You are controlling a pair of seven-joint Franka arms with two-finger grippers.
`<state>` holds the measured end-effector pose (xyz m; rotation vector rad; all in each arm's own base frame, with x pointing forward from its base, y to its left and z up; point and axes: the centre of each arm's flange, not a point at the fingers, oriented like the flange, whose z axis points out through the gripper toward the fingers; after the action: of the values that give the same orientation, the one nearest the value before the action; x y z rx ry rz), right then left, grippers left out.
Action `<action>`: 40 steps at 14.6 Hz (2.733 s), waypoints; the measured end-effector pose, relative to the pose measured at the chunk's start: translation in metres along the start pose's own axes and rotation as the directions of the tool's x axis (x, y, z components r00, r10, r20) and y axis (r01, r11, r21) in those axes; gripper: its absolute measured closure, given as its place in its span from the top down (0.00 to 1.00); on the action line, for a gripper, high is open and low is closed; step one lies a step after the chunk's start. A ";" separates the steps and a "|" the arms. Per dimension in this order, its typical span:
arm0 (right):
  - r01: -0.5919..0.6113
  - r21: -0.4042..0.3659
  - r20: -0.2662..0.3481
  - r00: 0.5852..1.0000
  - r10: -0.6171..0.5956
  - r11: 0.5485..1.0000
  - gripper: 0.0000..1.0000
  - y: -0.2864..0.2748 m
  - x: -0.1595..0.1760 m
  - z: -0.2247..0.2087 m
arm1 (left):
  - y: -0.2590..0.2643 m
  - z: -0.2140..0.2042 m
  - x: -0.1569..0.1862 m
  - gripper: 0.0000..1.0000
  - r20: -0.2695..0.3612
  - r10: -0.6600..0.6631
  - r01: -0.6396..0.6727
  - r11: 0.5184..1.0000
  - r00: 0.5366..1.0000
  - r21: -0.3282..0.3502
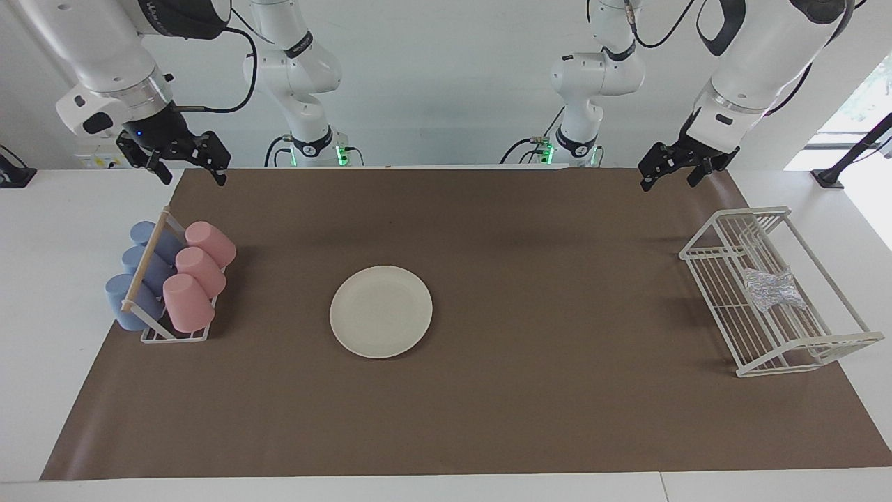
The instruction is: Wipe plate with sponge
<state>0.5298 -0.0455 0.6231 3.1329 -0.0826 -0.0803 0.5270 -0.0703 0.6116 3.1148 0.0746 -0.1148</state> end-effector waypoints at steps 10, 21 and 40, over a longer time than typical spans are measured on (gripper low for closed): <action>0.000 0.000 0.000 1.000 0.000 1.000 1.00 0.000 0.000 0.000 | -0.002 0.000 0.001 1.00 -0.003 -0.029 0.029 1.000 1.000 0.000; 0.001 0.000 0.000 1.000 -0.001 1.000 1.00 -0.001 0.000 0.000 | -0.002 0.104 0.083 1.00 -0.037 0.076 -0.043 0.827 0.996 0.561; 0.005 0.000 0.000 1.000 -0.005 1.000 1.00 -0.004 0.000 0.000 | -0.043 0.210 0.158 0.63 0.069 0.235 -0.178 0.483 0.970 0.857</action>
<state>0.5301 -0.0418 0.6233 3.1329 -0.0748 -0.0798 0.6668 -0.0251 0.3897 4.1044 -0.5525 -0.0636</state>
